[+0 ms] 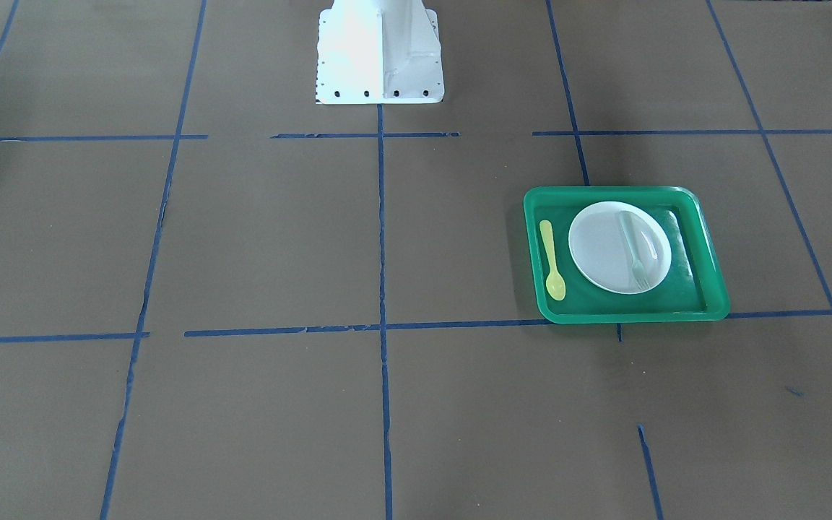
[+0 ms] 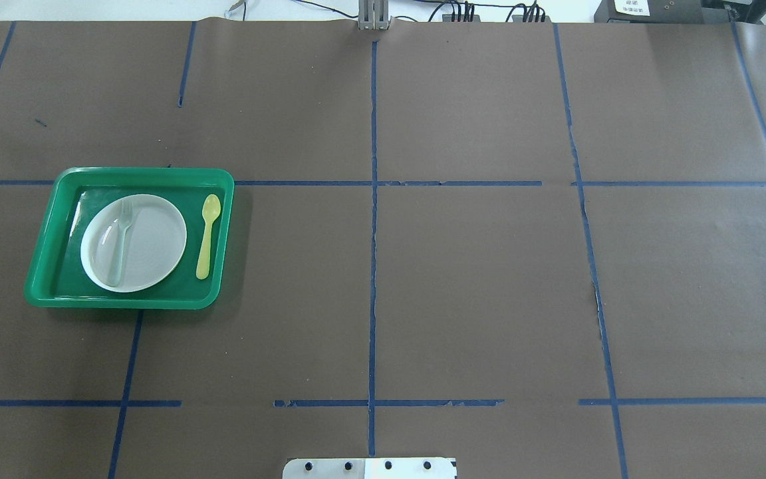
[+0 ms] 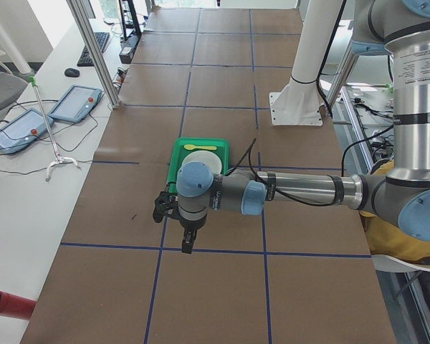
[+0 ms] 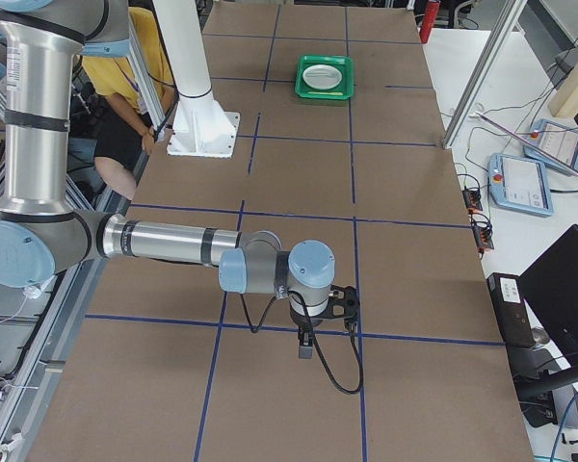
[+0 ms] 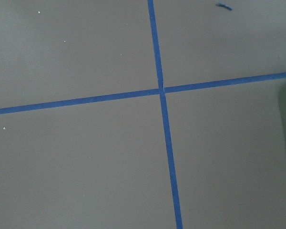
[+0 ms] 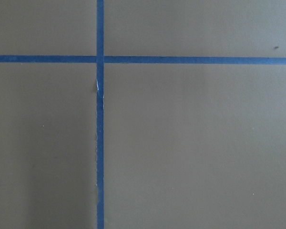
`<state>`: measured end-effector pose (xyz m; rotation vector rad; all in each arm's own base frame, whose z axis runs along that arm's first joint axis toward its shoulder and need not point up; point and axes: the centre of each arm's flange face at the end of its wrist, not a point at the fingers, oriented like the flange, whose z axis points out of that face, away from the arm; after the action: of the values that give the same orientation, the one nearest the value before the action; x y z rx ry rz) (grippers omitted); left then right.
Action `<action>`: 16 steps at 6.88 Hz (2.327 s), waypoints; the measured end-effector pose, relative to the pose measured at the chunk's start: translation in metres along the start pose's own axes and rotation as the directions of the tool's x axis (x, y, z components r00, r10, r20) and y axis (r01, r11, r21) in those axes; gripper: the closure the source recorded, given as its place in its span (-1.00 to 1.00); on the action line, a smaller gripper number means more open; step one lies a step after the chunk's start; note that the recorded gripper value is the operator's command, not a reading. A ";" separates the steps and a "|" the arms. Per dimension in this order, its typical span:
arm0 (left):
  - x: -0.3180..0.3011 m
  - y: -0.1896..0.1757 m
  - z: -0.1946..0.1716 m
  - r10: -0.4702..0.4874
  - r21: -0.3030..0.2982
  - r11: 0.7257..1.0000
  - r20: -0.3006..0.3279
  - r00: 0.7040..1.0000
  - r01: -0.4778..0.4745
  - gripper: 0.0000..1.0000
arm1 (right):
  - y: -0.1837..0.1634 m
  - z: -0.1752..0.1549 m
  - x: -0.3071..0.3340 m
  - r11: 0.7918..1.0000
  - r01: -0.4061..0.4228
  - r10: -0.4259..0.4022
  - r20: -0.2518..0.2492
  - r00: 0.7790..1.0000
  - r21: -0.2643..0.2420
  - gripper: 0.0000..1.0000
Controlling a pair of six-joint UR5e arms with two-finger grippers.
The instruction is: Place fork
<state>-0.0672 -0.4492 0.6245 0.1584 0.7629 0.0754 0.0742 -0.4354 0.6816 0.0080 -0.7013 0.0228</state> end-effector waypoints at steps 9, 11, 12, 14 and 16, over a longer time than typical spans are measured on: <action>0.236 -0.089 0.033 -0.005 0.041 0.999 -0.084 0.996 0.009 -1.00 | 0.000 0.000 0.000 1.000 0.001 -0.001 0.001 1.000 0.000 -1.00; 0.308 -0.085 0.082 -0.034 0.048 0.998 -0.072 0.997 0.037 -1.00 | 0.000 0.000 0.000 1.000 0.001 -0.001 0.001 1.000 0.001 -1.00; 0.328 -0.077 0.111 -0.046 0.059 0.997 -0.083 0.996 0.051 -1.00 | 0.000 0.000 0.000 1.000 0.001 -0.001 0.001 1.000 0.000 -1.00; 0.353 -0.059 0.158 -0.066 0.058 0.996 -0.090 0.994 0.071 -1.00 | 0.000 0.000 0.000 1.000 0.000 0.000 0.001 1.000 0.000 -1.00; 0.369 -0.043 0.181 -0.072 0.036 0.997 -0.083 0.994 0.075 -1.00 | 0.000 0.000 0.000 1.000 0.001 -0.001 0.000 1.000 0.000 -1.00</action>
<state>0.3248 -0.4663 0.4941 0.1653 0.8513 -0.0032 0.0742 -0.4354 0.6816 0.0082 -0.7012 0.0222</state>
